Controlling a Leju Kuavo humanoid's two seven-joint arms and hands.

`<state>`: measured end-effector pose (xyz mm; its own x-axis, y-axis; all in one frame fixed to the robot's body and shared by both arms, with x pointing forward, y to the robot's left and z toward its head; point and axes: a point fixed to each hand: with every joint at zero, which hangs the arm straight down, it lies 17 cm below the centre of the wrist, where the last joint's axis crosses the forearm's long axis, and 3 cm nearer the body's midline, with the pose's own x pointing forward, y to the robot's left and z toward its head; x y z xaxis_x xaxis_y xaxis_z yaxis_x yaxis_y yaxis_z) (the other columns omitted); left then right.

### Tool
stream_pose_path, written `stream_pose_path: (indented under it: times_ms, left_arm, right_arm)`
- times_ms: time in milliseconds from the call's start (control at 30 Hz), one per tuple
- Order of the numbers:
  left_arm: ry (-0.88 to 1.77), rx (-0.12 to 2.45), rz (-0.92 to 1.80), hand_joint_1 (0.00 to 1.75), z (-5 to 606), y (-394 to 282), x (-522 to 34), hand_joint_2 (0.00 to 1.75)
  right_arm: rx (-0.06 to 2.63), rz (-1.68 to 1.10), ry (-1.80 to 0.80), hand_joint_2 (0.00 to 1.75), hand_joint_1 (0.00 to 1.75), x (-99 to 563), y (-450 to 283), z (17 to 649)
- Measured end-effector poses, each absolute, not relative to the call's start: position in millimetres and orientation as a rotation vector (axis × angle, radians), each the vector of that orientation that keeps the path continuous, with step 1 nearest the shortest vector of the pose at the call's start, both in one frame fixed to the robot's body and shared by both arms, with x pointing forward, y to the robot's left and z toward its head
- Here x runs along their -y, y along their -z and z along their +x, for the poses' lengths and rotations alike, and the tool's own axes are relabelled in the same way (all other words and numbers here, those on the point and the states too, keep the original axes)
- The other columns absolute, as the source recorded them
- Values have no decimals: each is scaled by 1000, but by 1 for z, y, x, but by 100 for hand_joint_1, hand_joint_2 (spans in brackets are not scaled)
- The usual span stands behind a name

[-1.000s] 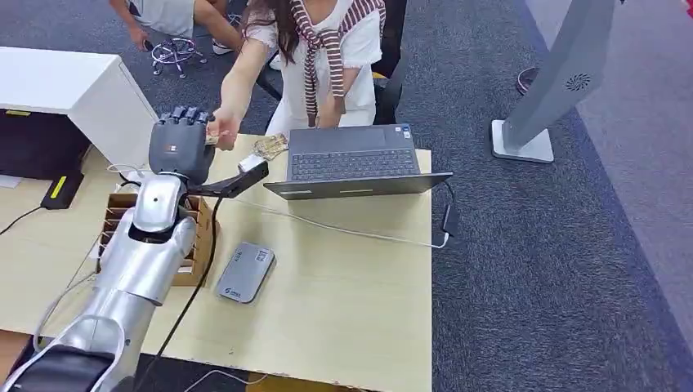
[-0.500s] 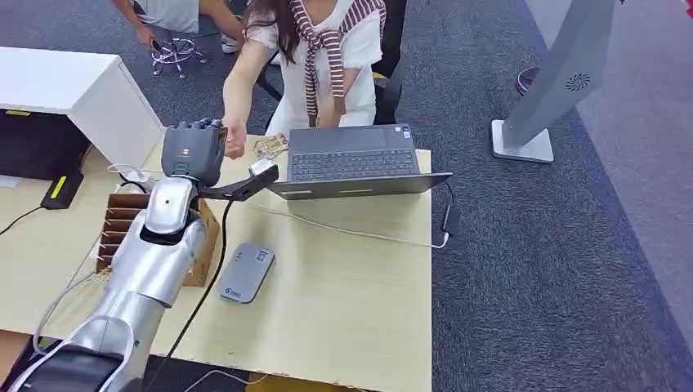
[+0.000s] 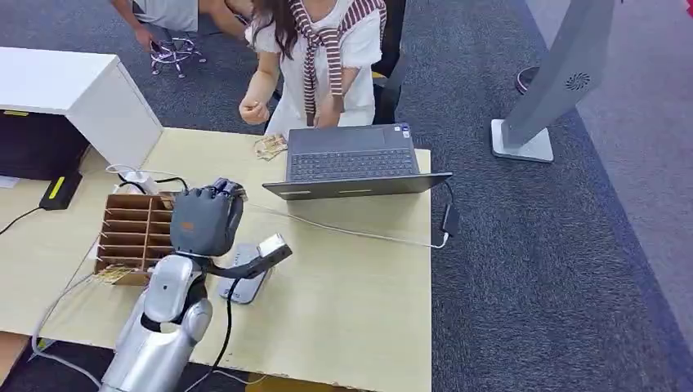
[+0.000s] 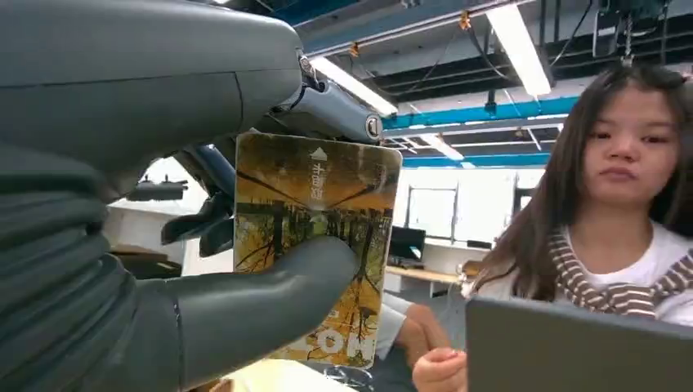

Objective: Pass the card to the sensor for recognition and then transmit it.

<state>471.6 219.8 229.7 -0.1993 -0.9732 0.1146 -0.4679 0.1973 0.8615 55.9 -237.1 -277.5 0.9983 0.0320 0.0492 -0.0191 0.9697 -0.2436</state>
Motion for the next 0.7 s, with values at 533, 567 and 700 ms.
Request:
stream_pose_path:
  times_ms: [533, 567, 700]
  left_arm:
    - [960, 1748, 1305, 175, 457, -212, -220, 175]
    - [961, 1747, 1304, 175, 457, -212, -220, 175]
    - [1018, 1678, 1286, 175, 463, -197, -220, 175]
  right_arm:
    - [61, -254, -26, 175, 0, 239, 277, 57]
    - [61, -254, -26, 175, 0, 239, 277, 57]
    - [64, -234, -29, 175, 0, 235, 278, 57]
